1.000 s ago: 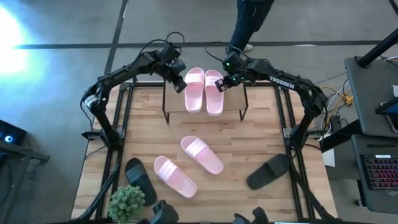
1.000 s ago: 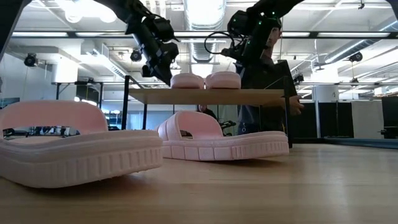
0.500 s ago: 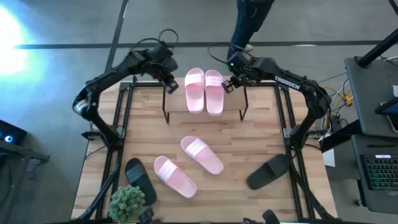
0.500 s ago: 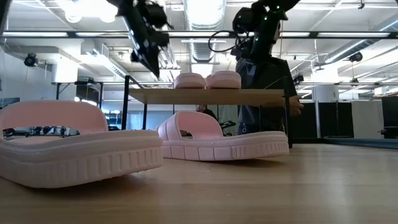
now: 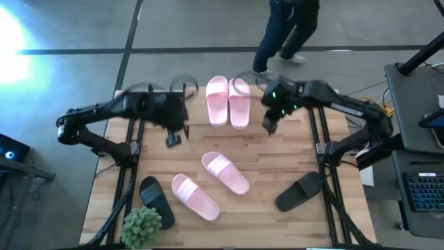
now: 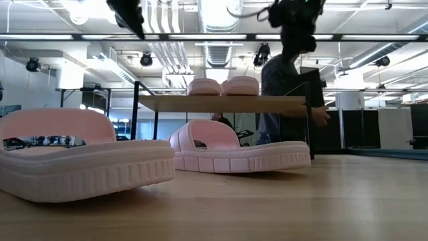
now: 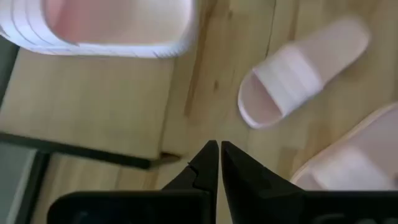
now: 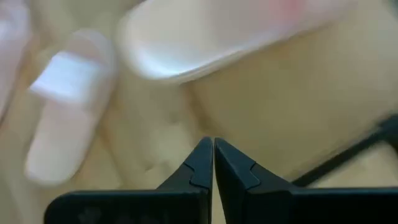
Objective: Pick and place slides into the shelf
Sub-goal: Put the pink sandal under the shelf
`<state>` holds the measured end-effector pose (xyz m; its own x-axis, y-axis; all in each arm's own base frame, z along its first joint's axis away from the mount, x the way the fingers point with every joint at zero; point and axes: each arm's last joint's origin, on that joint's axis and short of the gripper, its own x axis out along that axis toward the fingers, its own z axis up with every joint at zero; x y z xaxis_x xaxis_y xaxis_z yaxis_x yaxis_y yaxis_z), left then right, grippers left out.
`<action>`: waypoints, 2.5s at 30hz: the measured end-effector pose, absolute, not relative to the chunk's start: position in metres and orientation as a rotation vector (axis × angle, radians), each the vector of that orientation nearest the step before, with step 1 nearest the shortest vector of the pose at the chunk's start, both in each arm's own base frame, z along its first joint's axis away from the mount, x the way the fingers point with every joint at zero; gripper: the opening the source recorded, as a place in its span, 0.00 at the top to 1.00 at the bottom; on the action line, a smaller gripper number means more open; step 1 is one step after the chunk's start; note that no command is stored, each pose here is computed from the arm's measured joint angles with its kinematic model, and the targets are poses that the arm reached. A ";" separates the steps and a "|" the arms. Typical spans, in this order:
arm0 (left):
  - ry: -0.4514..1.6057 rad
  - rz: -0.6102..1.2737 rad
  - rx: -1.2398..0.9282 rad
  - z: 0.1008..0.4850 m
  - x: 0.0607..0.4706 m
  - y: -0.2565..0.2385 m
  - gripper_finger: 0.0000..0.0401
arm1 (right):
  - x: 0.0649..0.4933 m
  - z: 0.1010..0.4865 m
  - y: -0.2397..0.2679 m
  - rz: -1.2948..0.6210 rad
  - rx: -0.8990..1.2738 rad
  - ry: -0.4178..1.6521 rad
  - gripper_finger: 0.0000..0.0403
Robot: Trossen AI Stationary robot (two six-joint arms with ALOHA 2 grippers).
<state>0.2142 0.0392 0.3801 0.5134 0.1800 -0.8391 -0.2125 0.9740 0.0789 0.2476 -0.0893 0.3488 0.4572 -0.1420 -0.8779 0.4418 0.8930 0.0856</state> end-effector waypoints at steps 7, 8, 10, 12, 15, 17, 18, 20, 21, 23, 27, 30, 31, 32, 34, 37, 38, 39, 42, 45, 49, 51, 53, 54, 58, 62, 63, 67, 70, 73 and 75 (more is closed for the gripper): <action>0.996 0.356 0.039 0.359 0.212 -0.033 0.99 | 0.237 0.343 -0.029 -0.237 0.137 0.947 0.97; 0.981 0.374 0.029 0.358 0.212 -0.041 0.99 | 0.237 0.341 -0.023 -0.214 0.123 0.942 0.97; 0.965 0.400 -0.010 0.353 0.214 -0.056 0.98 | 0.240 0.335 -0.010 -0.169 0.105 0.941 0.94; 0.962 0.422 -0.054 0.346 0.216 -0.070 0.96 | 0.245 0.329 0.002 -0.146 0.085 0.942 0.90; 1.004 0.451 -0.097 0.332 0.219 -0.089 0.90 | 0.256 0.320 0.021 -0.122 0.012 0.943 0.81; 1.049 0.478 -0.102 0.321 0.221 -0.100 0.84 | 0.264 0.314 0.033 -0.118 -0.049 0.946 0.75; 1.067 0.486 -0.101 0.316 0.222 -0.106 0.81 | 0.267 0.311 0.038 -0.123 -0.083 0.946 0.72; 1.102 0.498 -0.090 0.308 0.221 -0.117 0.77 | 0.275 0.306 0.045 -0.129 -0.153 0.945 0.67; 1.111 0.506 -0.092 0.304 0.221 -0.123 0.75 | 0.279 0.302 0.049 -0.120 -0.189 0.953 0.65; 1.116 0.518 -0.107 0.298 0.220 -0.135 0.74 | 0.287 0.294 0.055 -0.087 -0.251 0.965 0.62; 1.104 0.541 -0.150 0.288 0.215 -0.157 0.73 | 0.303 0.271 0.065 -0.011 -0.375 1.018 0.58; 1.081 0.574 -0.198 0.283 0.211 -0.170 0.73 | 0.317 0.252 0.069 0.021 -0.432 1.049 0.56; 1.075 0.585 -0.215 0.281 0.210 -0.173 0.73 | 0.322 0.246 0.070 0.028 -0.446 1.053 0.56; 1.071 0.594 -0.228 0.280 0.209 -0.176 0.73 | 0.327 0.241 0.071 0.034 -0.458 1.047 0.56; 1.062 0.607 -0.248 0.278 0.207 -0.180 0.73 | 0.338 0.234 0.074 0.047 -0.480 1.025 0.56; 1.054 0.623 -0.260 0.276 0.207 -0.183 0.73 | 0.352 0.225 0.077 0.066 -0.512 0.987 0.56; 1.051 0.629 -0.267 0.275 0.207 -0.183 0.73 | 0.356 0.222 0.078 0.071 -0.522 0.978 0.56; 1.048 0.633 -0.272 0.275 0.207 -0.183 0.73 | 0.360 0.219 0.079 0.075 -0.533 0.969 0.56; 1.036 0.637 -0.270 0.276 0.207 -0.182 0.73 | 0.368 0.212 0.081 0.088 -0.565 0.966 0.56; 1.027 0.639 -0.266 0.277 0.206 -0.181 0.73 | 0.374 0.202 0.082 0.106 -0.599 0.972 0.56; 1.028 0.644 -0.257 0.278 0.205 -0.180 0.73 | 0.383 0.188 0.083 0.111 -0.615 0.967 0.56; 1.023 0.646 -0.254 0.278 0.205 -0.180 0.73 | 0.388 0.183 0.083 0.097 -0.620 0.943 0.56; 1.022 0.647 -0.252 0.278 0.205 -0.179 0.73 | 0.394 0.177 0.082 0.068 -0.638 0.928 0.56; 1.021 0.646 -0.253 0.278 0.205 -0.179 0.73 | 0.396 0.175 0.082 0.055 -0.653 0.921 0.56; 1.015 0.648 -0.252 0.278 0.205 -0.179 0.73 | 0.403 0.167 0.075 0.033 -0.693 0.943 0.62; 1.014 0.651 -0.246 0.277 0.205 -0.179 0.73 | 0.404 0.157 0.066 0.008 -0.658 0.992 0.76; 1.015 0.652 -0.245 0.277 0.205 -0.179 0.73 | 0.403 0.156 0.064 -0.002 -0.642 1.003 0.80; 1.016 0.655 -0.241 0.275 0.204 -0.178 0.73 | 0.401 0.159 0.058 -0.055 -0.602 1.013 0.95; 1.002 0.659 -0.234 0.275 0.205 -0.178 0.73 | 0.395 0.170 0.053 -0.187 -0.606 1.022 0.96; 0.974 0.667 -0.221 0.276 0.205 -0.177 0.73 | 0.384 0.188 0.048 -0.330 -0.577 1.027 0.97; 0.962 0.674 -0.215 0.275 0.206 -0.176 0.73 | 0.374 0.198 0.045 -0.428 -0.551 1.040 0.97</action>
